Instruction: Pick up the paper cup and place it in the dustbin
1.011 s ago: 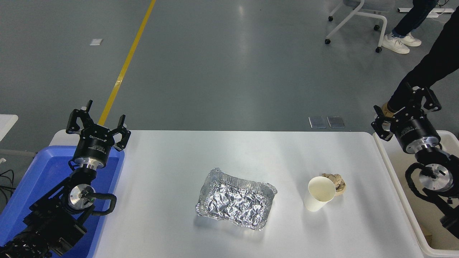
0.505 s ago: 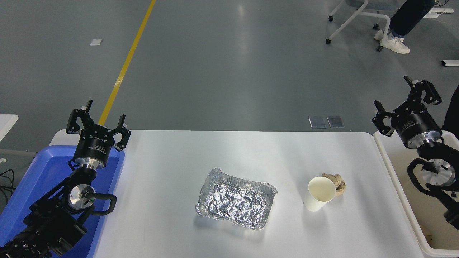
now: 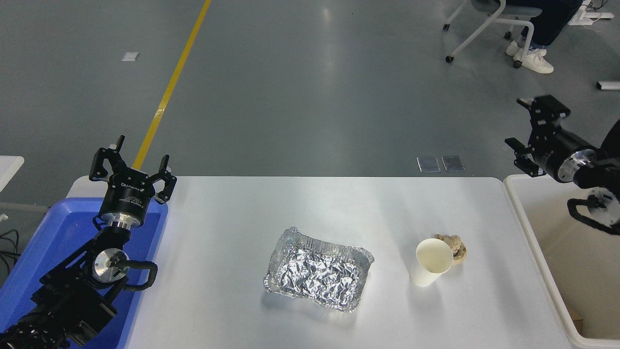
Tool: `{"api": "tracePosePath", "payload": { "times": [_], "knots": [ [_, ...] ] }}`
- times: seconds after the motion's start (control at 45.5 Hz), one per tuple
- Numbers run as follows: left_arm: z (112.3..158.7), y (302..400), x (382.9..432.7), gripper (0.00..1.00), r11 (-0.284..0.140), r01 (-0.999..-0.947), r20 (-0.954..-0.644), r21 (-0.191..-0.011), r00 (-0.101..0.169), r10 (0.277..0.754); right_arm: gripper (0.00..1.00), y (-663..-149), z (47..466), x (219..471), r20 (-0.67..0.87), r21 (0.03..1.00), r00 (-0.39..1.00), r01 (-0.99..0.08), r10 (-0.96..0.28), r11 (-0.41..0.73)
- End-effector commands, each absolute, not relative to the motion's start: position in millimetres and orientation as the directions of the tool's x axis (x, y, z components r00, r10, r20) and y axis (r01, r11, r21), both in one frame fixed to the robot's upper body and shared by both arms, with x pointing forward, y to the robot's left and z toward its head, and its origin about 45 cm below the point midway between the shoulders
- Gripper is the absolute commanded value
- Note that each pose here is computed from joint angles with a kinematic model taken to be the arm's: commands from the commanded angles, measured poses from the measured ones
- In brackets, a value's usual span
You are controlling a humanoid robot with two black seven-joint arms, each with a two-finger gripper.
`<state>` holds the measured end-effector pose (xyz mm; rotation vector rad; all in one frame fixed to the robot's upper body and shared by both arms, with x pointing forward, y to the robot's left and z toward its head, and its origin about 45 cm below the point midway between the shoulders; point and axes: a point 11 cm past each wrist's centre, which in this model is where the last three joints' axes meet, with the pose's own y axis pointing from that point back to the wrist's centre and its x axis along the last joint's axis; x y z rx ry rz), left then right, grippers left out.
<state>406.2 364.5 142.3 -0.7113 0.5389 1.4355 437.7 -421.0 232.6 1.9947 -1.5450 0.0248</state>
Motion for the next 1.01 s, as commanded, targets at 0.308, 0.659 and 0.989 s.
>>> {"api": "tracePosePath", "payload": {
  "times": [0.308,0.659,0.989],
  "knots": [
    [142.4,364.9,406.2,0.98,-0.006,-0.9934,-0.716,-0.115,0.079,0.694,1.00,-380,305,438,0.587,0.765,0.740,-0.640,-0.328,-0.074],
    [142.3,364.1,406.2,0.98,-0.004,-0.9933,-0.717,-0.116,0.081,0.692,1.00,-304,356,395,0.269,0.912,0.928,-0.331,-0.256,-0.241],
    [142.4,364.9,406.2,0.98,-0.006,-0.9934,-0.716,-0.115,0.079,0.694,1.00,-269,365,379,0.242,0.944,0.960,-0.267,-0.144,-0.195]
  ]
}}
